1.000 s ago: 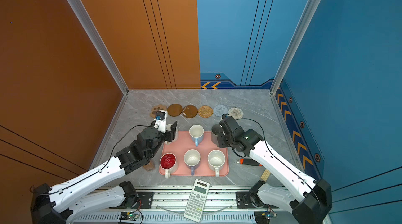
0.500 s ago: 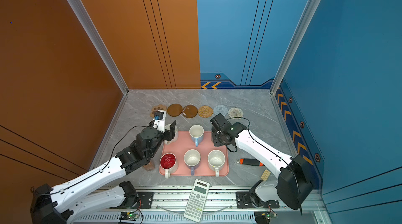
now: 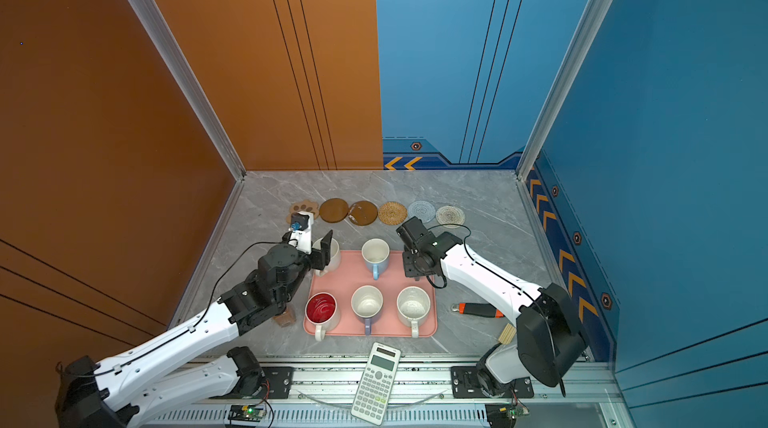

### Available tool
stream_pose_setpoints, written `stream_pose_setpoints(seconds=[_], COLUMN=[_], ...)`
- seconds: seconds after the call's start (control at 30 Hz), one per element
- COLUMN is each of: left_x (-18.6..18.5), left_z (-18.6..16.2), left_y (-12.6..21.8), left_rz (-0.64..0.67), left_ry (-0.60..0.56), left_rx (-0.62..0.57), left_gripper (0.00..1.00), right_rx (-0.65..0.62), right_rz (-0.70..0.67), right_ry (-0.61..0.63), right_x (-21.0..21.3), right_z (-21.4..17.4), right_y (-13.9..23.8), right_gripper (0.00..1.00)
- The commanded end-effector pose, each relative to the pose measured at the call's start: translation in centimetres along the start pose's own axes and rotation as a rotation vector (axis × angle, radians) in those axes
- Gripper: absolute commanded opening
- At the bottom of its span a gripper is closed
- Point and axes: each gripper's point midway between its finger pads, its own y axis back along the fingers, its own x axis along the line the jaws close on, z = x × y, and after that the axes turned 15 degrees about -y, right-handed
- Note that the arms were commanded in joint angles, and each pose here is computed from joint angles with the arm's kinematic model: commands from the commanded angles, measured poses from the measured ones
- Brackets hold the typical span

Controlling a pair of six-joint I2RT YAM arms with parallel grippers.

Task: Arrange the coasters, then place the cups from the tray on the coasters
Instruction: 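Lower the right gripper into the grey mug and grip its rim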

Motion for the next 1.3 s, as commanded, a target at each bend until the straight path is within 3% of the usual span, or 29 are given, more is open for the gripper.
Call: stream_pose_setpoints(seconds=[0.0, 1.0, 1.27], left_x=[0.6, 0.7, 0.7], left_z=[0.2, 0.1, 0.2], left_y=[0.3, 0.5, 0.5], left_rz=[0.008, -0.013, -0.015], left_ry=[0.02, 0.057, 0.06], left_rx=[-0.02, -0.032, -0.035], left_gripper=[0.69, 0.68, 0.68], right_rx=[-0.037, -0.049, -0.046], right_rz=[-0.031, -0.074, -0.075], right_ry=[-0.029, -0.046, -0.054], right_x=[-0.1, -0.1, -0.1], right_z=[0.8, 1.0, 1.0], right_y=[-0.2, -2.0, -2.4], right_gripper=[0.36, 0.33, 0.27])
